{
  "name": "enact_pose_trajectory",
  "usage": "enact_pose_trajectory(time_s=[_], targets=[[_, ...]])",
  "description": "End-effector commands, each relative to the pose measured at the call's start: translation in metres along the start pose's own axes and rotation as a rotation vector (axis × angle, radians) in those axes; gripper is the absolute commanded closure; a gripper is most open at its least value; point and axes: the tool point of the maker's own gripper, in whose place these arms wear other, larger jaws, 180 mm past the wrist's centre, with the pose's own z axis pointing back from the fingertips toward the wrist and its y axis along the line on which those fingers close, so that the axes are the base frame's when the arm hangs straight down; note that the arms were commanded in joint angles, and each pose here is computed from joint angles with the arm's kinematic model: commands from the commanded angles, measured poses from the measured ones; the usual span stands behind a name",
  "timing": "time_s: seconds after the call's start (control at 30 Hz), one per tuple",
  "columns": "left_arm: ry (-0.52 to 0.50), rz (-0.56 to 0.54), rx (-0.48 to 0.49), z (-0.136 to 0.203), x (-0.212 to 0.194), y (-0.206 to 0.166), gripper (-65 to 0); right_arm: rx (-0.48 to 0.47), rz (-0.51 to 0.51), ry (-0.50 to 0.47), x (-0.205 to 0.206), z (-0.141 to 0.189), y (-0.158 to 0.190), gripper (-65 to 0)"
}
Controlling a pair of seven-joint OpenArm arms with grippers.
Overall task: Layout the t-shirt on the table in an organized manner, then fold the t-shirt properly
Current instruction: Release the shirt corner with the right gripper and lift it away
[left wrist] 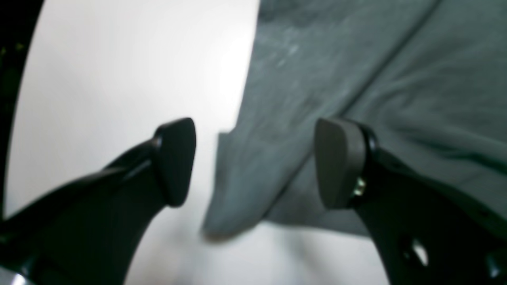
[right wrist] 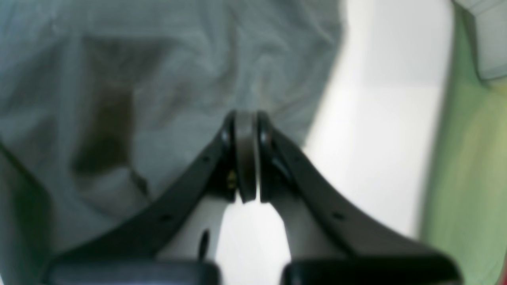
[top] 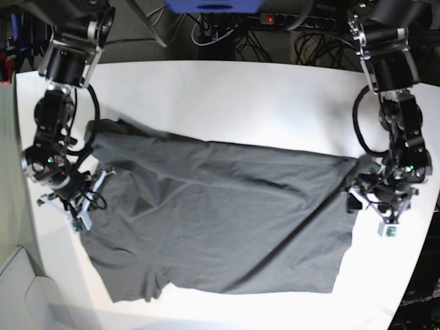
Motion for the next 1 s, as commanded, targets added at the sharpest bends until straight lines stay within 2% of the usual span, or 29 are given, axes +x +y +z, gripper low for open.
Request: enact_pose_trajectory(time_s=[0.0, 0.13, 0.27, 0.5, 0.6, 0.7, 0.87, 0.97], targets=[[-0.045, -0.015, -0.018, -0.003, 0.019, -0.005, -45.4, -0.011, -0.006, -0.037, 0.018, -0.003, -0.011, 0.0], [-0.001, -0.041, -0.078, -0.030, 0.016, -0.027, -45.4, 0.056, -0.053, 0.011, 0.019, -0.032, -0.006, 0.0], [0.026, -0.022, -0.094, -0.043, 0.008, -0.031, -45.4, 0.125, -0.115, 0.087, -0.001, -0.054, 0.001, 0.0], [-0.010, -0.016, -0.089, -0.044, 0.013, -0.027, -45.4, 0.196, -0.230, 0.029, 0.009, -0.081, -0.001, 0.0], [-0.006, -0.017, -0.085, -0.043, 0.010, -0.025, -45.4, 0.153, -0.248, 0.000, 0.018, -0.093, -0.011, 0.0], [-0.003, -0.016, -0.085, -0.043, 0.008, -0.025, -45.5, 0.088, -0.203, -0.037, 0.032, -0.104, -0.014, 0.0], [0.024, -0.014, -0.086, -0.043, -0.008, -0.026, -45.7, -0.174, -0.082, -0.139, 0.051, -0.106, -0.048, 0.0], [0.027, -0.014, -0.086, -0.043, -0.009, -0.026, -45.7, -0.300, -0.045, -0.208, 0.067, -0.099, -0.069, 0.0]])
